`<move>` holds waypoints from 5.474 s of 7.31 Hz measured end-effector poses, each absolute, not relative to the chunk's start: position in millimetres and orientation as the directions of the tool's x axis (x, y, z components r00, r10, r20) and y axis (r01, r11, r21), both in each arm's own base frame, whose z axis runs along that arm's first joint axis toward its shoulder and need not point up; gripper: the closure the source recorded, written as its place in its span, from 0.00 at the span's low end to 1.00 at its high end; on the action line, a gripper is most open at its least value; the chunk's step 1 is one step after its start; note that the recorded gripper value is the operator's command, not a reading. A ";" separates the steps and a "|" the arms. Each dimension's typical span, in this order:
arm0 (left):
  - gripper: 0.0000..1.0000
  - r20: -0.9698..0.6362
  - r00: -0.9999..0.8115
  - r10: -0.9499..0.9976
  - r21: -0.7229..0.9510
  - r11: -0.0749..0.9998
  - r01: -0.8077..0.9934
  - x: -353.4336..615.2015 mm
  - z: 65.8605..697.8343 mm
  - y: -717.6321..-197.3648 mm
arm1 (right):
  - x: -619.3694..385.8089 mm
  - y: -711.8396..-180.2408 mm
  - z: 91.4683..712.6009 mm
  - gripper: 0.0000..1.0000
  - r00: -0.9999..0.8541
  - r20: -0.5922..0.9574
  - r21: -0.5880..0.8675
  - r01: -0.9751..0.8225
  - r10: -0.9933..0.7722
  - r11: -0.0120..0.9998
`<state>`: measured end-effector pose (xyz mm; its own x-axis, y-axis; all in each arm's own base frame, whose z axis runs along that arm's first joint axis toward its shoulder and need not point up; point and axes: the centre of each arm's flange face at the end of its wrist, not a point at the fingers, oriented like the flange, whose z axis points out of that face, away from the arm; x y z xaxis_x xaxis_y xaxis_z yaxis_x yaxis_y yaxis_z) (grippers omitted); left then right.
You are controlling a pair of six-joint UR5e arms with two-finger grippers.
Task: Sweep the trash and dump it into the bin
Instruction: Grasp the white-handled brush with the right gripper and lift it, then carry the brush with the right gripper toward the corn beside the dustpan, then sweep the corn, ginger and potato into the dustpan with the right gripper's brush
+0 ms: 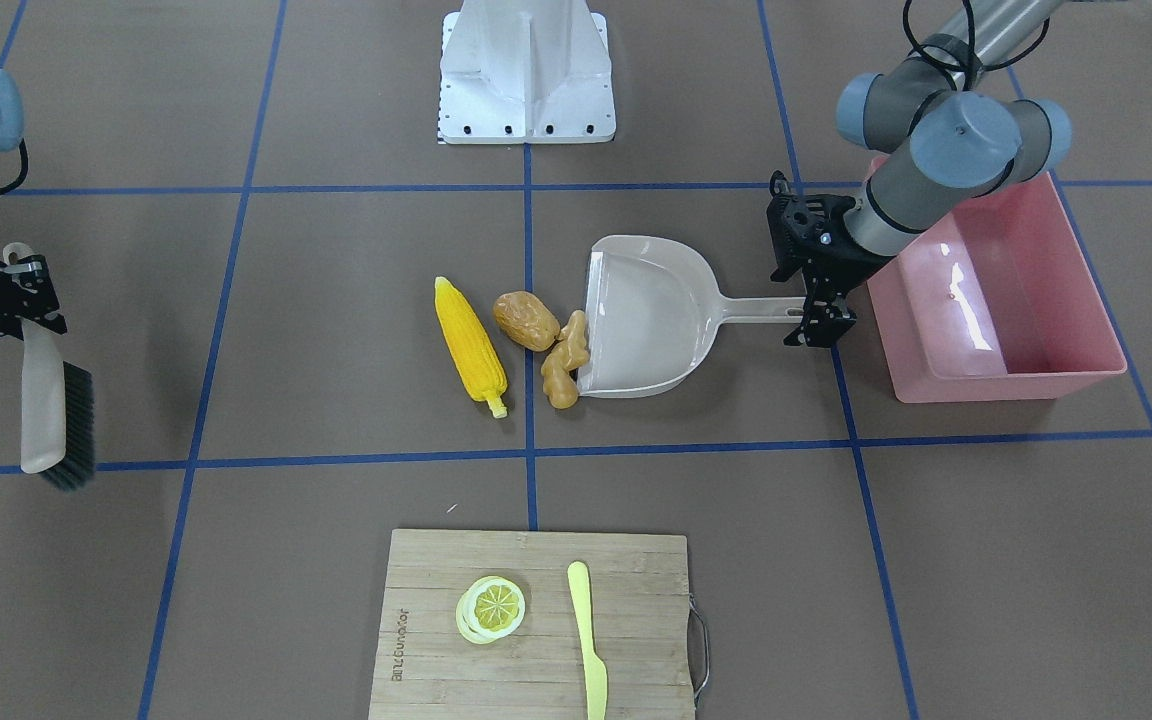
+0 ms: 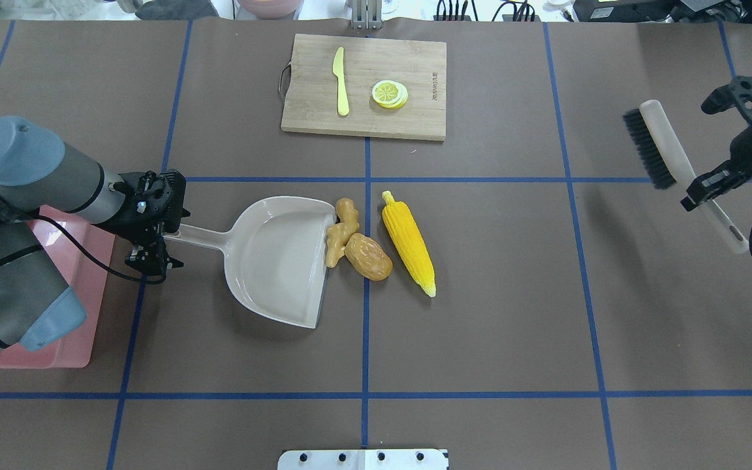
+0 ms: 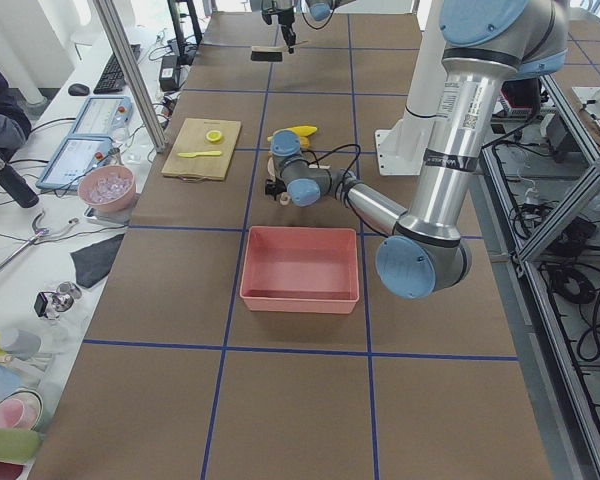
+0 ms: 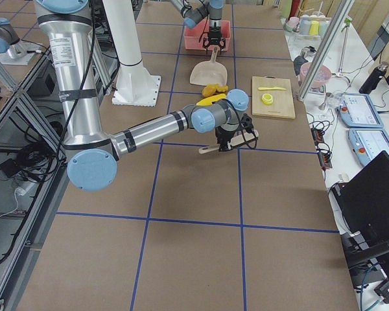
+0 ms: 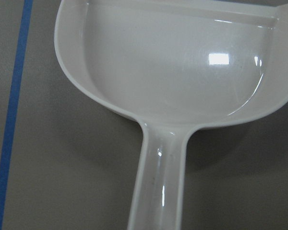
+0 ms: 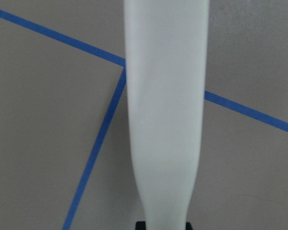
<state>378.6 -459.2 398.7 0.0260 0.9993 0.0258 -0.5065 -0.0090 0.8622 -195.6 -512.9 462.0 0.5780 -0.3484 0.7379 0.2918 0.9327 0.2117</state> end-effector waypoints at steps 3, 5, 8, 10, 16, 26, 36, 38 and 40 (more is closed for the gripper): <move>0.04 0.043 0.016 0.999 0.860 -0.029 -0.510 369.1 402.1 -460.2 | -227.1 -522.7 416.7 1.00 0.560 0.821 0.019 0.170 -0.113 0.985; 0.04 0.030 0.006 1.000 0.863 -0.023 -0.504 363.8 404.7 -462.2 | -277.0 -524.9 388.3 1.00 0.544 0.837 -0.040 0.183 -0.067 0.982; 0.04 0.028 0.001 1.000 0.867 -0.024 -0.498 358.9 403.1 -463.7 | -351.0 -518.0 342.9 1.00 0.520 0.850 -0.049 0.245 -0.089 0.968; 0.04 0.020 0.001 1.000 0.862 -0.016 -0.507 359.8 408.2 -465.2 | -394.0 -502.4 324.5 1.00 0.528 0.843 -0.057 0.271 -0.099 0.961; 0.05 -0.010 -0.035 0.999 0.869 -0.008 -0.494 358.6 404.3 -459.4 | -458.7 -458.8 291.1 1.00 0.651 0.755 -0.222 0.138 0.080 0.965; 0.04 -0.054 -0.051 0.997 0.866 0.021 -0.499 371.2 410.4 -456.5 | -513.2 -412.5 263.7 1.00 0.715 0.699 -0.194 0.172 0.013 0.966; 0.04 -0.084 -0.026 0.996 0.868 0.060 -0.494 372.1 406.1 -460.0 | -552.1 -414.0 257.8 1.00 0.695 0.718 -0.138 0.194 -0.037 0.971; 0.04 -0.079 -0.025 0.997 0.869 0.057 -0.492 369.4 405.0 -459.7 | -565.3 -421.5 248.3 1.00 0.665 0.746 -0.122 0.180 -0.029 0.976; 0.04 -0.076 -0.024 0.997 0.871 0.054 -0.489 367.5 402.1 -459.5 | -573.8 -426.5 236.4 1.00 0.615 0.789 -0.120 0.142 0.008 0.983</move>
<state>367.5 -459.5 402.1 -0.0238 0.9968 -0.0757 -0.4889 0.0544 0.8706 -573.8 -426.5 236.4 0.6146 0.0076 0.7888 0.1422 0.9825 -0.1202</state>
